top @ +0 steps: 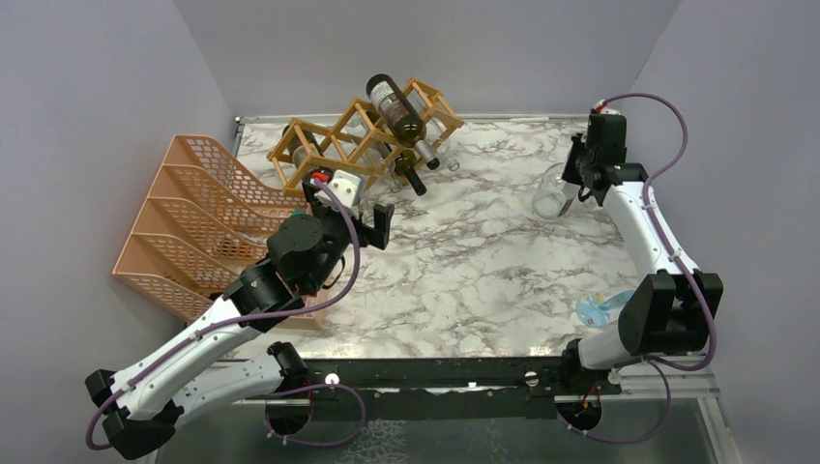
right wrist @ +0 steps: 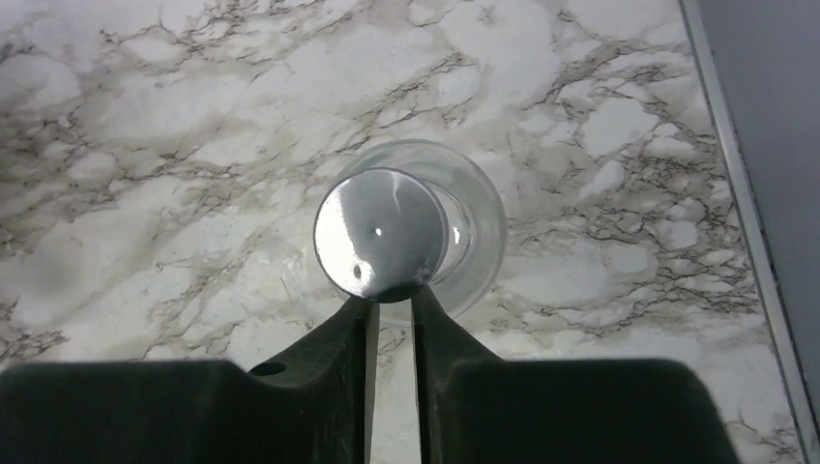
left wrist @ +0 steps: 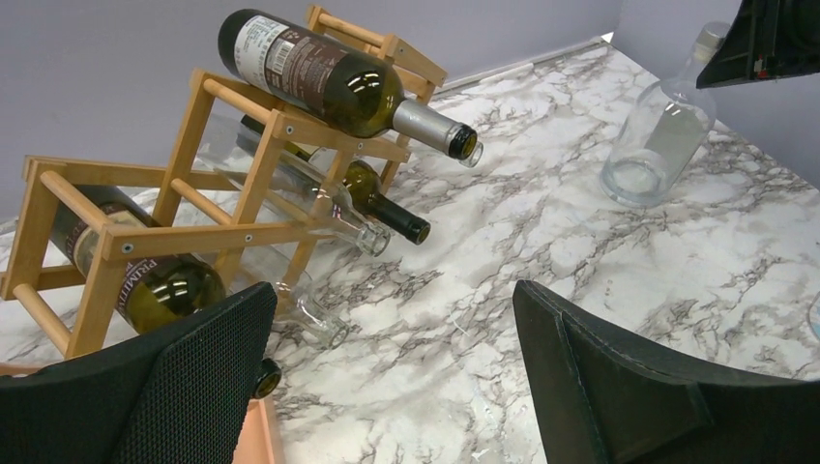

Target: Put the wine bottle on the wine rack

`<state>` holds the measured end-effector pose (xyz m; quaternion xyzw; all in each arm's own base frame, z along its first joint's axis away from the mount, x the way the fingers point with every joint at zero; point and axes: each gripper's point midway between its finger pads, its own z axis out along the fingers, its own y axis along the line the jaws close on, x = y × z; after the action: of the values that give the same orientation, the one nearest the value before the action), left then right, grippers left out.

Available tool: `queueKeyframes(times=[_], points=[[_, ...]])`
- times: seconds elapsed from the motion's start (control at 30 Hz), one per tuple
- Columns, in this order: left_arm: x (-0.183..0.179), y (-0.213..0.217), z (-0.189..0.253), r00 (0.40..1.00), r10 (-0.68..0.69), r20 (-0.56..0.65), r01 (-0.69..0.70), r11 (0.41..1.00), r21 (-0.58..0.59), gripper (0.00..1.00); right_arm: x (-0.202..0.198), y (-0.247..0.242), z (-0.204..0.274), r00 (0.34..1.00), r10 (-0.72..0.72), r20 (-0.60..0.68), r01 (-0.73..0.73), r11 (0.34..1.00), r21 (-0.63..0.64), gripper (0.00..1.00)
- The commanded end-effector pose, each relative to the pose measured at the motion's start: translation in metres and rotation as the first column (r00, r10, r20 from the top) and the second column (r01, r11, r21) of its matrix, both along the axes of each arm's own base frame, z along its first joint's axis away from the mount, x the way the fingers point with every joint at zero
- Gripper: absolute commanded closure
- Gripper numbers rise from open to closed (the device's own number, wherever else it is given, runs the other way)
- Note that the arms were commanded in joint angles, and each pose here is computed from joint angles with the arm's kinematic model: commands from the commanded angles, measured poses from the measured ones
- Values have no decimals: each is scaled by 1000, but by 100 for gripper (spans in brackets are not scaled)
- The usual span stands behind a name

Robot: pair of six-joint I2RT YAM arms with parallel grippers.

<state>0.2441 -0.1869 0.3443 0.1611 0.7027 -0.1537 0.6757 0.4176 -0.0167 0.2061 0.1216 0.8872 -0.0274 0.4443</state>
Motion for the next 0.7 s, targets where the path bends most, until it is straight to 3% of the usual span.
queueKeyframes(times=[0.0, 0.17, 0.33, 0.4, 0.57, 0.67], points=[[1, -13, -7, 999, -48, -15, 49, 998, 30, 1, -7, 13, 5, 996, 82, -16, -82, 996, 20, 83], [4, -19, -10, 998, -60, -20, 60, 997, 43, 1, -15, 18, 10, 994, 108, -6, -107, 994, 31, 80], [5, -20, -9, 998, -61, -17, 62, 997, 46, 1, -13, 0, 21, 1000, 17, 20, -16, 1000, -21, 36], [4, -19, -8, 998, -61, -15, 62, 997, 44, 1, -8, -6, 30, 999, -8, 48, 10, 999, -40, 29], [3, -19, -8, 998, -60, -19, 61, 997, 41, 1, 14, -7, 40, 997, 9, 74, -4, 998, -64, 27], [3, -17, -8, 998, -54, -22, 55, 998, 35, 1, 26, -4, 36, 997, 32, 67, -28, 997, -67, 32]])
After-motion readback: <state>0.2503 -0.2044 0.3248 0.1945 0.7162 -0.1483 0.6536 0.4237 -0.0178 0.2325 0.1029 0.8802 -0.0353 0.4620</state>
